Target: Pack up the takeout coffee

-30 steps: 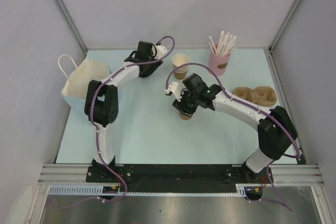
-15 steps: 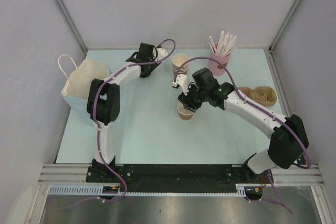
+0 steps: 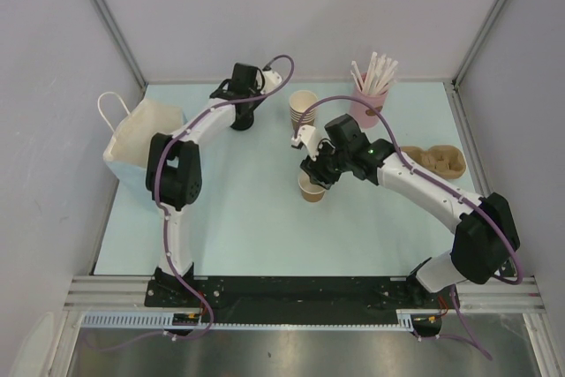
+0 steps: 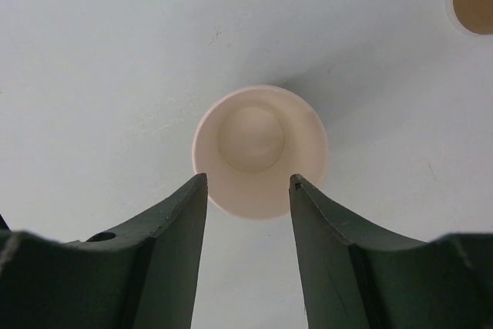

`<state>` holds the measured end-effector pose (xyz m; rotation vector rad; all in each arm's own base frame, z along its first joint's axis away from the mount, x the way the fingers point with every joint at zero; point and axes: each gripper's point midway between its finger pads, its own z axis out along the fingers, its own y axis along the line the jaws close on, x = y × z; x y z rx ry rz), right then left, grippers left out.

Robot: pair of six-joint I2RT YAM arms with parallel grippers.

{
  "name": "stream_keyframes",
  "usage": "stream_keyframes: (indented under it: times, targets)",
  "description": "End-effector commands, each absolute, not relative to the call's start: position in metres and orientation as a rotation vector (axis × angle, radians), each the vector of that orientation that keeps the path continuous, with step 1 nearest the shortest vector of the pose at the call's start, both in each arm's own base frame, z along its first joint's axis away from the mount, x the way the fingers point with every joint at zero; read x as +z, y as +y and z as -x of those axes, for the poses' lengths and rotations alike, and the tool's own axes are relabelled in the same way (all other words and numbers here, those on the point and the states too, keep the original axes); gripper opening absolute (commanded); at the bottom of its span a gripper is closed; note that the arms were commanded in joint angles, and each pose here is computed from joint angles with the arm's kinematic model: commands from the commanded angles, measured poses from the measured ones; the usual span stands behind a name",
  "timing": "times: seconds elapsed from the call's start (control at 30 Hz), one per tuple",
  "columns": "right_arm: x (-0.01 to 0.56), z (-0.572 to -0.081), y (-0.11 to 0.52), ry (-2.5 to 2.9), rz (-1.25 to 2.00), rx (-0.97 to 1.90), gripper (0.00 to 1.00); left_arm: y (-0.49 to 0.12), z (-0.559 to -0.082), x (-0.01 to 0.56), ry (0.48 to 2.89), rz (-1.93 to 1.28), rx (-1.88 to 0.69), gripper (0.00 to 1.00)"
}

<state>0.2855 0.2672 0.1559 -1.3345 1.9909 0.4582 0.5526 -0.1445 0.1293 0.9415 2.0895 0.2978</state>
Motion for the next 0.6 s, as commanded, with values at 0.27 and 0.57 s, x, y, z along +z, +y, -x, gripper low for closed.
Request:
stream_keyframes:
  times: [0.27, 0.57]
  targets:
    - [0.194, -0.298, 0.258, 1.905, 1.223, 0.489, 0.52, -0.142, -0.532, 0.243, 1.973, -0.776, 0.217, 0.0]
    - [0.255, -0.313, 0.243, 1.798, 0.991, 0.651, 0.76, -0.19, -0.439, 0.339, 1.836, -0.85, -0.28, 0.0]
